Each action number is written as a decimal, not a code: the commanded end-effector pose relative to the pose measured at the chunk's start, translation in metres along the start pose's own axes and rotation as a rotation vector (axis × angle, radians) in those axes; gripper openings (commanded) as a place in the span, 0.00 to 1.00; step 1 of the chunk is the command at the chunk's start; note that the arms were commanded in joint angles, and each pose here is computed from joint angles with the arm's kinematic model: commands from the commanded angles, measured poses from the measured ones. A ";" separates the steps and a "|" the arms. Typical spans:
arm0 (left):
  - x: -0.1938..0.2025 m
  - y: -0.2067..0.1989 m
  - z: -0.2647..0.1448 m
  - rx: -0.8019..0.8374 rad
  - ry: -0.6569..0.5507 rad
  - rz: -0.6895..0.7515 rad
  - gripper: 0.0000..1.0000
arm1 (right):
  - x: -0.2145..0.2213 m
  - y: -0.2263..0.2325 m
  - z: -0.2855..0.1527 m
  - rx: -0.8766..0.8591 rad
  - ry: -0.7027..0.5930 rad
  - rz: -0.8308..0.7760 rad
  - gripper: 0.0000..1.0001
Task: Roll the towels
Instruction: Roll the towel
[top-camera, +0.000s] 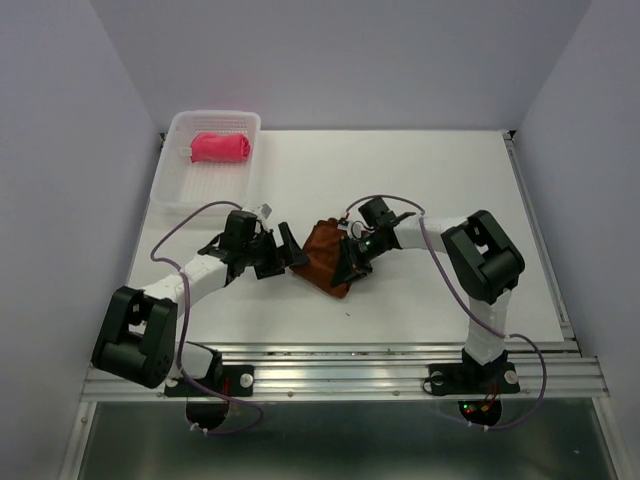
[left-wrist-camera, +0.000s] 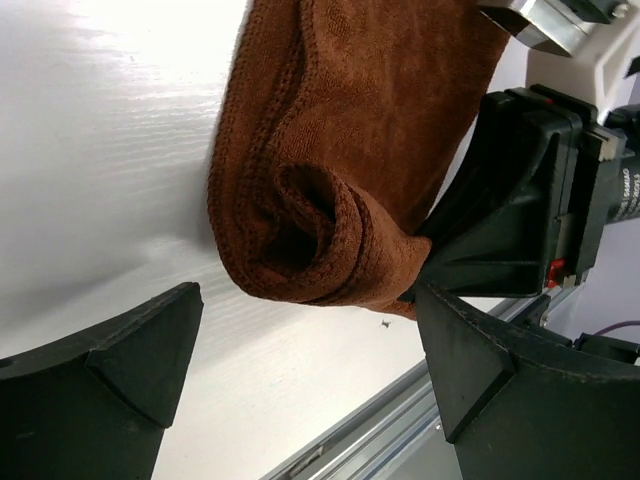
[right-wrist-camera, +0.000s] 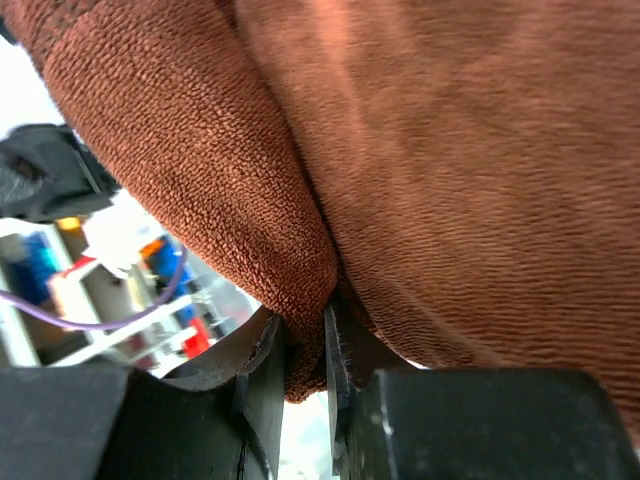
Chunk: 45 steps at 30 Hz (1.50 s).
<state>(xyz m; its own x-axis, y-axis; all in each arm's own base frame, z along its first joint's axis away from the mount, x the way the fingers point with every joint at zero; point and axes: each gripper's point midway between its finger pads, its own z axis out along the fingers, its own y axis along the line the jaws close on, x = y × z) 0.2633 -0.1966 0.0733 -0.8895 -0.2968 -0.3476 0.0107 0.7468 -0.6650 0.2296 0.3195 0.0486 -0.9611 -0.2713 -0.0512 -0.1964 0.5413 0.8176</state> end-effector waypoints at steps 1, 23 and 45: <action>0.000 -0.010 0.006 0.063 -0.006 0.022 0.99 | -0.007 0.005 -0.004 -0.051 0.020 0.102 0.08; -0.011 0.015 0.059 -0.121 0.044 -0.040 0.41 | -0.048 0.031 -0.058 0.194 -0.237 -0.366 0.49; 0.005 0.003 0.049 -0.151 0.134 0.020 0.40 | -0.016 -0.007 -0.013 0.844 -0.208 -0.943 0.56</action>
<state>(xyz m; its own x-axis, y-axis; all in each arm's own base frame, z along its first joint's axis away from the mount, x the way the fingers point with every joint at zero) 0.2840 -0.2283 0.0322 -0.9391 -0.2332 -0.2522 -0.0511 0.8209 -0.5687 0.2464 0.3164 0.0674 -0.4170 -0.6977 -0.5825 -0.8036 0.5824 -0.1223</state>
